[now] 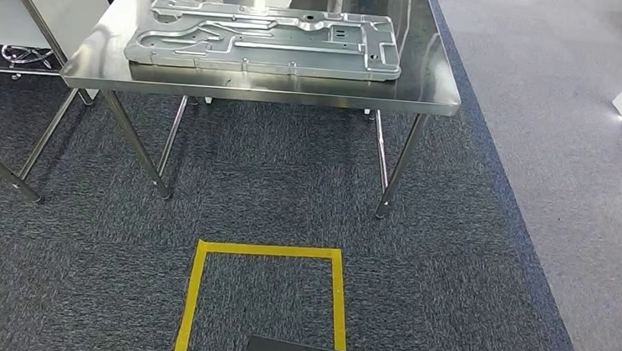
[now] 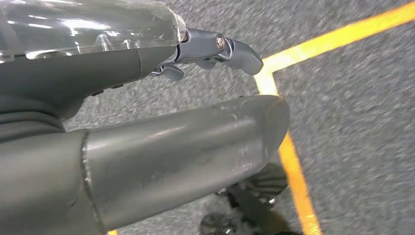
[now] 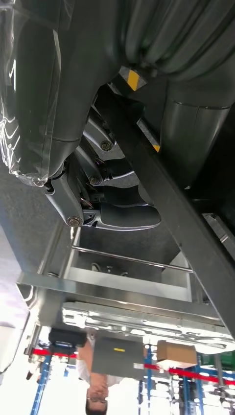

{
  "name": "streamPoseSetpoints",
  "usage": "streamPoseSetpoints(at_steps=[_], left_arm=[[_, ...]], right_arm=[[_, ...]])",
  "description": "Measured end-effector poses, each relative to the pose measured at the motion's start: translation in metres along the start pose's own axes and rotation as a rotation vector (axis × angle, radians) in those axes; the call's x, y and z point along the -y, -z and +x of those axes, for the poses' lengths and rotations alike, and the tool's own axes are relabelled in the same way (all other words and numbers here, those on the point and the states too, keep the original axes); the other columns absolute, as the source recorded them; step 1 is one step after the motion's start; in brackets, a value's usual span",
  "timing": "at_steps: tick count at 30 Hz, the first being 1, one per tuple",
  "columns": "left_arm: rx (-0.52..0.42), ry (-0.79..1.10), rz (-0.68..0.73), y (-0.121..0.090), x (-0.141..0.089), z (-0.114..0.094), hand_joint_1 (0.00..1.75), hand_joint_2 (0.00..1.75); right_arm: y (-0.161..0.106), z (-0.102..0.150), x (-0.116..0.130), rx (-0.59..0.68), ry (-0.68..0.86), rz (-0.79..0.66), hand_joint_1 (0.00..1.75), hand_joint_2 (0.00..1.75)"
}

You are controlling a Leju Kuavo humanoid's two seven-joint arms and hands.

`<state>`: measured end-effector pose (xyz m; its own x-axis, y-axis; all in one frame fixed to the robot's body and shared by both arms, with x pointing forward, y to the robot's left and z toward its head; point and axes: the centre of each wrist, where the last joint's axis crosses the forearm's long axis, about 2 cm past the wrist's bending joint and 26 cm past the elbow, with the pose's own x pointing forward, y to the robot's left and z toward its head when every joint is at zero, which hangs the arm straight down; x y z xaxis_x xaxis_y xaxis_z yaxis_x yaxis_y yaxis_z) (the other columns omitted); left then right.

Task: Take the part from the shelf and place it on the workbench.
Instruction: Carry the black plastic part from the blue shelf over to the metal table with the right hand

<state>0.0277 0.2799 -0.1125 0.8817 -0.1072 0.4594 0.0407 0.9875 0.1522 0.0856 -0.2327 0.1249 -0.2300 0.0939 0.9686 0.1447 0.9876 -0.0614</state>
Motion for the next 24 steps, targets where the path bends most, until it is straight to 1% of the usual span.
streamPoseSetpoints(at_steps=[3,6,8,11,14,17,21,23,24], left_arm=[[0.001,0.001,0.000,0.000,0.000,0.001,0.00,0.00],[-0.001,0.009,-0.004,0.000,0.000,0.000,0.00,0.00],[0.000,0.021,-0.013,0.000,0.000,0.001,0.00,0.00],[0.007,0.056,-0.028,0.002,-0.002,0.004,0.00,0.00],[0.022,0.104,-0.043,0.004,-0.005,0.008,0.00,0.00],[0.042,0.144,-0.053,0.007,-0.009,0.014,0.00,0.00],[0.051,0.189,-0.068,0.009,-0.013,0.018,0.00,0.00],[0.053,0.202,-0.074,0.010,-0.013,0.020,0.00,0.00],[0.054,0.206,-0.075,0.011,-0.013,0.021,0.00,0.00]], right_arm=[[0.000,0.000,0.000,-0.001,-0.008,-0.001,1.75,1.75],[0.002,0.000,0.002,0.003,-0.075,-0.020,1.75,1.75],[0.006,0.000,0.007,0.010,-0.172,-0.063,1.75,1.75],[0.024,0.004,0.019,0.028,-0.410,-0.198,1.75,1.75],[0.057,0.010,0.035,0.083,-0.680,-0.360,1.75,1.75],[0.101,0.018,0.050,0.205,-0.932,-0.481,1.75,1.75],[0.159,0.027,0.063,0.390,-1.253,-0.545,1.75,1.75],[0.180,0.031,0.067,0.452,-1.367,-0.554,1.75,1.75],[0.188,0.032,0.069,0.472,-1.396,-0.557,1.75,1.75]])
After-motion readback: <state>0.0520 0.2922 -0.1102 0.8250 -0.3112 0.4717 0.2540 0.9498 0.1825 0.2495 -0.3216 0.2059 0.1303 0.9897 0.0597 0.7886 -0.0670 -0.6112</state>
